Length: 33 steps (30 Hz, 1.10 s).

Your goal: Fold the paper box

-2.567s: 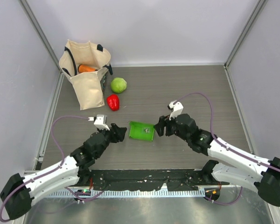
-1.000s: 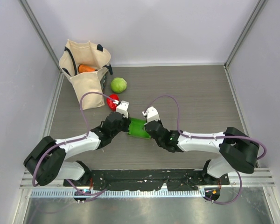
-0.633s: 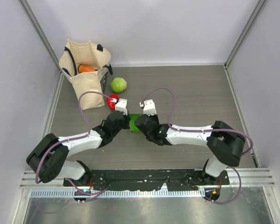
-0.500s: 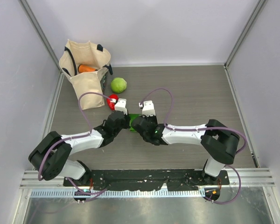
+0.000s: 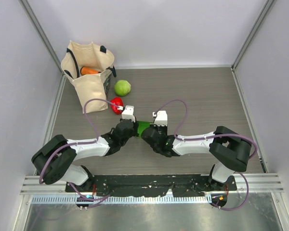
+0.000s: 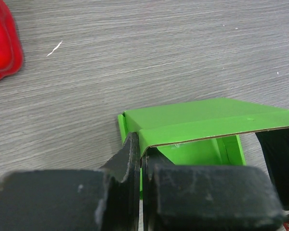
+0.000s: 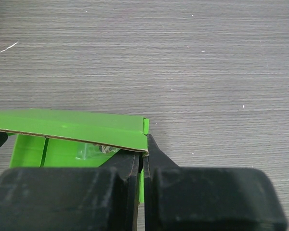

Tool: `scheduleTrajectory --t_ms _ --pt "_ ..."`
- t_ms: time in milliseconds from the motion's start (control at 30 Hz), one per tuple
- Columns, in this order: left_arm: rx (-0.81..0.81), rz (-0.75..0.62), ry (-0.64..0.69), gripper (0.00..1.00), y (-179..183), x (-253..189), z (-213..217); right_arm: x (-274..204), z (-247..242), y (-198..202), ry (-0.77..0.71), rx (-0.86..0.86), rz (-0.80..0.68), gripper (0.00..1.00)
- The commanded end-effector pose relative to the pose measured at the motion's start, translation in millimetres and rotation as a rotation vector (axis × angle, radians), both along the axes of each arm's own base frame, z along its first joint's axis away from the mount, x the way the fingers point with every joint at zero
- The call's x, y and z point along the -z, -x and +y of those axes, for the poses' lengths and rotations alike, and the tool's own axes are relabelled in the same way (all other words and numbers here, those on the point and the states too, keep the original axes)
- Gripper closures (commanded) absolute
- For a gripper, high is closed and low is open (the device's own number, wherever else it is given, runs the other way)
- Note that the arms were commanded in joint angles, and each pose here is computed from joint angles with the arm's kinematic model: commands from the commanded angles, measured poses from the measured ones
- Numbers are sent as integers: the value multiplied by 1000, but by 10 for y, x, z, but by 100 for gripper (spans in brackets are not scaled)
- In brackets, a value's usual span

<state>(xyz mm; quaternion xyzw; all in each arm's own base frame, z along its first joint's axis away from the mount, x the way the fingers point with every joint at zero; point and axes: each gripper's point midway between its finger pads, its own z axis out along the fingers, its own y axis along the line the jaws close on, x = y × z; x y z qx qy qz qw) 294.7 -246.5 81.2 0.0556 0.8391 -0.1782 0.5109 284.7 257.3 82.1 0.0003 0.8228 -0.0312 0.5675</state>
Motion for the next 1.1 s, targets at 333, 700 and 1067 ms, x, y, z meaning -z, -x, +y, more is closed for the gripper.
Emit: scheduleTrajectory --t_ms 333,700,1067 --pt "49 15 29 100 289 164 -185 -110 152 37 -233 99 -32 99" --pt "55 16 -2 100 384 302 -166 188 -51 142 -206 86 -65 99" --pt "37 -14 -76 100 533 446 -80 193 -32 269 -152 28 -115 95"
